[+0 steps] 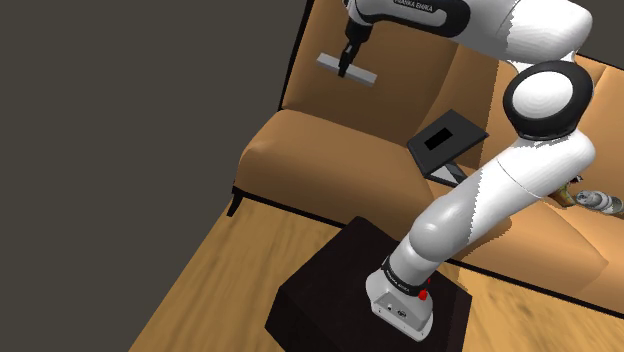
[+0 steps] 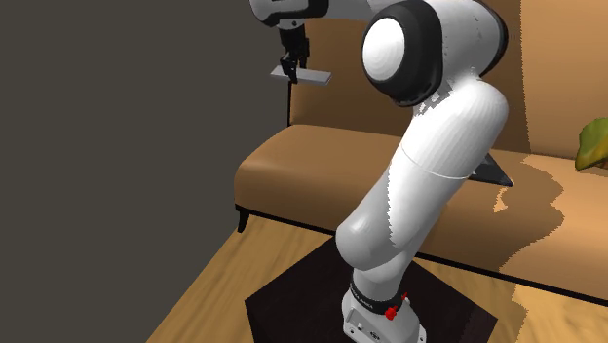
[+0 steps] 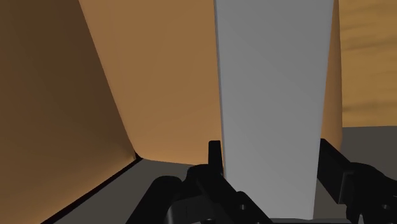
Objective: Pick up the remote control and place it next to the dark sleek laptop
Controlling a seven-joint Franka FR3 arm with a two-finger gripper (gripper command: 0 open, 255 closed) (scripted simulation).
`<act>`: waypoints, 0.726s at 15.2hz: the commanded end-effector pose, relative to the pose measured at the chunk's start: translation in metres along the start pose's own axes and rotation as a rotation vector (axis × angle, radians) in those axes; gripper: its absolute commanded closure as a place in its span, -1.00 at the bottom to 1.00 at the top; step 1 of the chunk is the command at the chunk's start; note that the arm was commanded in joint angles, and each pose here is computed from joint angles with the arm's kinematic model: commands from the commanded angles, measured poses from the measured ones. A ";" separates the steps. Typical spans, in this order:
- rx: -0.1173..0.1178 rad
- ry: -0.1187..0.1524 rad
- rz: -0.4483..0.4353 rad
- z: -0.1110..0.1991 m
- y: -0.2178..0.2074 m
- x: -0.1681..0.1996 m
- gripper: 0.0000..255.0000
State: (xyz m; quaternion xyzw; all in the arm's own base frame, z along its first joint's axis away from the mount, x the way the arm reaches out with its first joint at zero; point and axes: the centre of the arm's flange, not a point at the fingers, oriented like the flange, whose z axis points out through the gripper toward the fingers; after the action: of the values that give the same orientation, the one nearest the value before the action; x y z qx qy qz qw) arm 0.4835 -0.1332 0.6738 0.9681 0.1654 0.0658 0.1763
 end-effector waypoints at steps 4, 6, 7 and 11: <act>0.000 0.000 0.000 -0.017 0.016 -0.009 1.00; 0.000 0.000 0.000 -0.012 0.034 -0.027 1.00; 0.000 0.000 0.000 -0.009 0.043 -0.037 1.00; 0.000 0.000 0.000 0.002 0.078 -0.075 1.00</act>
State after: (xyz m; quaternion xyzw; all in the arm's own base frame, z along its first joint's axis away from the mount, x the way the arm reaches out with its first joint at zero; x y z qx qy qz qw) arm 0.4431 -0.2167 0.6966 0.9682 0.1648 0.0656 0.1762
